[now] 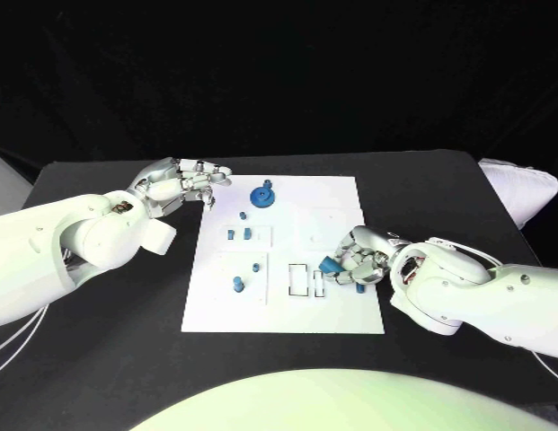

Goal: Assemble the parts on the task board

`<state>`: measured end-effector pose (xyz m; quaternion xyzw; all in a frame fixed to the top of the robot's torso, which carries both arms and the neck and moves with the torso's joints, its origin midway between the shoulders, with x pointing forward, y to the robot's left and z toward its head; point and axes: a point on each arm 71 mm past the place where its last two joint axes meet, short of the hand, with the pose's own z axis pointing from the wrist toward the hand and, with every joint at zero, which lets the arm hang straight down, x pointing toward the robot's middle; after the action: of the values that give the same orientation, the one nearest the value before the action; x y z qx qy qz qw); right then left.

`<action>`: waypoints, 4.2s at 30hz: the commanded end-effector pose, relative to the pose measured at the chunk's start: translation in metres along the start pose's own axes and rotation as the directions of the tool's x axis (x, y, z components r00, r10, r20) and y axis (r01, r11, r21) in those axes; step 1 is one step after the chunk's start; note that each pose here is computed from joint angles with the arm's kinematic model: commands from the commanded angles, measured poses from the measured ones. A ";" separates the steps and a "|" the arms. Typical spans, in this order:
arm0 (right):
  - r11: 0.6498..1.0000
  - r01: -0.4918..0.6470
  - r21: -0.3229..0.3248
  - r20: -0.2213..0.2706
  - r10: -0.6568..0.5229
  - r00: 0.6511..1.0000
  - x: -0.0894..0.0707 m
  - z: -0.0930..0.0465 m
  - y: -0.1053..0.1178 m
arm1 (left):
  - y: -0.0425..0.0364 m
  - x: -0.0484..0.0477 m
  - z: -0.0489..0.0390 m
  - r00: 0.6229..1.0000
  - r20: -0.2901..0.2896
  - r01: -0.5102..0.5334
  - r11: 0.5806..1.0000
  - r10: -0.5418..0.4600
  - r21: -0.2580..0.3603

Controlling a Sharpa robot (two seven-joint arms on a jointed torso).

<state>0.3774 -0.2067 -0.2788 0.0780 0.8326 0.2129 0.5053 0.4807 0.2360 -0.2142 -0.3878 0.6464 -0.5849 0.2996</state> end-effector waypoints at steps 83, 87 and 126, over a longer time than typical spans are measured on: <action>0.982 -0.187 0.034 -0.175 0.190 0.966 0.018 0.014 0.036 | -0.0001 0.0025 0.0013 1.000 -0.018 0.008 1.000 -0.008 -0.002; 0.983 -0.183 0.023 -0.165 0.185 0.969 0.017 0.013 0.036 | -0.0001 0.0024 0.0013 1.000 -0.018 0.008 1.000 -0.008 -0.002; 0.974 -0.189 -0.122 -0.184 0.165 0.969 0.007 -0.011 0.030 | 0.0000 -0.0001 0.0002 1.000 -0.010 0.003 1.000 -0.003 -0.003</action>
<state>0.3647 -0.1843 -0.2675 0.1266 0.8410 0.3079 0.4265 0.4814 0.2376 -0.2152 -0.3892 0.6493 -0.5813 0.2984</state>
